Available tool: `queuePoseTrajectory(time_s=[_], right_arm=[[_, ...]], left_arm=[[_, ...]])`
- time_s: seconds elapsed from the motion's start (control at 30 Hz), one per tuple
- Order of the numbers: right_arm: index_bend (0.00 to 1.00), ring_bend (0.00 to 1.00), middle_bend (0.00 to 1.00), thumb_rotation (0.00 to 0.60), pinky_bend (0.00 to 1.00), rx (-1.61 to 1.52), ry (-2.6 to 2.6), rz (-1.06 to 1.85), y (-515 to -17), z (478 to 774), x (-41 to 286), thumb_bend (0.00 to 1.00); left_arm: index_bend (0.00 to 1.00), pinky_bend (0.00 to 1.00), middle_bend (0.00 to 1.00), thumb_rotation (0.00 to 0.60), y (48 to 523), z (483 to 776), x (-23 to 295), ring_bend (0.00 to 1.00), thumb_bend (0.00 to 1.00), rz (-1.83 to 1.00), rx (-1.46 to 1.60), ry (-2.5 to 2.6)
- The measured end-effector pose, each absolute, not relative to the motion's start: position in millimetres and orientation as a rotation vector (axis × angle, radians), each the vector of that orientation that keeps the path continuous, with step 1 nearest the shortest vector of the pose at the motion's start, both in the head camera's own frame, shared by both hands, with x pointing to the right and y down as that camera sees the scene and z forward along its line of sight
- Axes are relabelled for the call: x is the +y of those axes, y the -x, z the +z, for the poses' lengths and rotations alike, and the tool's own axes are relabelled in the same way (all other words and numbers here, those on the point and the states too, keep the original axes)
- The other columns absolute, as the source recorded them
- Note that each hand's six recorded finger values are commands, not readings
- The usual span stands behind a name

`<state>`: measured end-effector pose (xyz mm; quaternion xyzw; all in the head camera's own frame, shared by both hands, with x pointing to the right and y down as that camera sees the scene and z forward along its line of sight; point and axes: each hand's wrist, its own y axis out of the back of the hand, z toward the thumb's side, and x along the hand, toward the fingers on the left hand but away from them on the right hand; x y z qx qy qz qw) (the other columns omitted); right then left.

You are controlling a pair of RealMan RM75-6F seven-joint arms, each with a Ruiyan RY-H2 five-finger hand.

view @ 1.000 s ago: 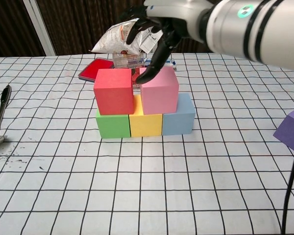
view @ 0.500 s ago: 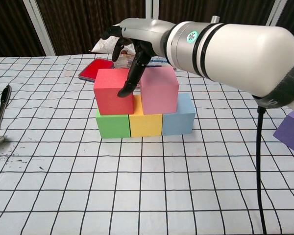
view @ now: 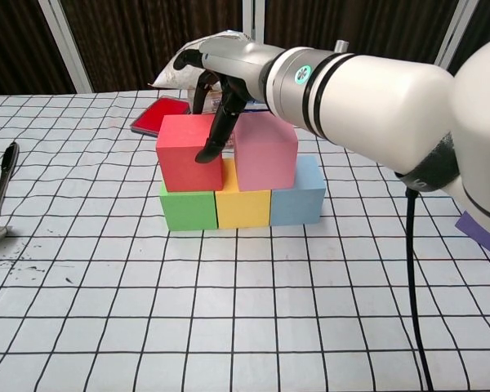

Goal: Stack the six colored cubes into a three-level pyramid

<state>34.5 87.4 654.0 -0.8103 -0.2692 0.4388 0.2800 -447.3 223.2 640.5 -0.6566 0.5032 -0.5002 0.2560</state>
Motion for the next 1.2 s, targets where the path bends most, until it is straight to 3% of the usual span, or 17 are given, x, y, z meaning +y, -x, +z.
queuePoseTrajectory(time_s=[0.23,0.57,1.2], right_arm=[[0.00,0.05,0.39,0.600,0.00,-0.727,2.165,1.178,-33,655,86,0.13],[0.00,0.06,0.41,0.600,0.00,-0.729,2.158,1.100,-35,637,81,0.13],[0.00,0.06,0.41,0.600,0.00,-0.674,2.128,1.115,-49,641,85,0.13]], left_arm=[[0.09,0.01,0.13,0.600,448,640,223,0.00,0.00,-1.356,1.369,1.785],[0.09,0.01,0.13,0.600,447,640,223,0.00,0.00,-1.348,1.373,1.801],[0.09,0.01,0.13,0.600,444,642,223,0.00,0.00,-1.347,1.367,1.813]])
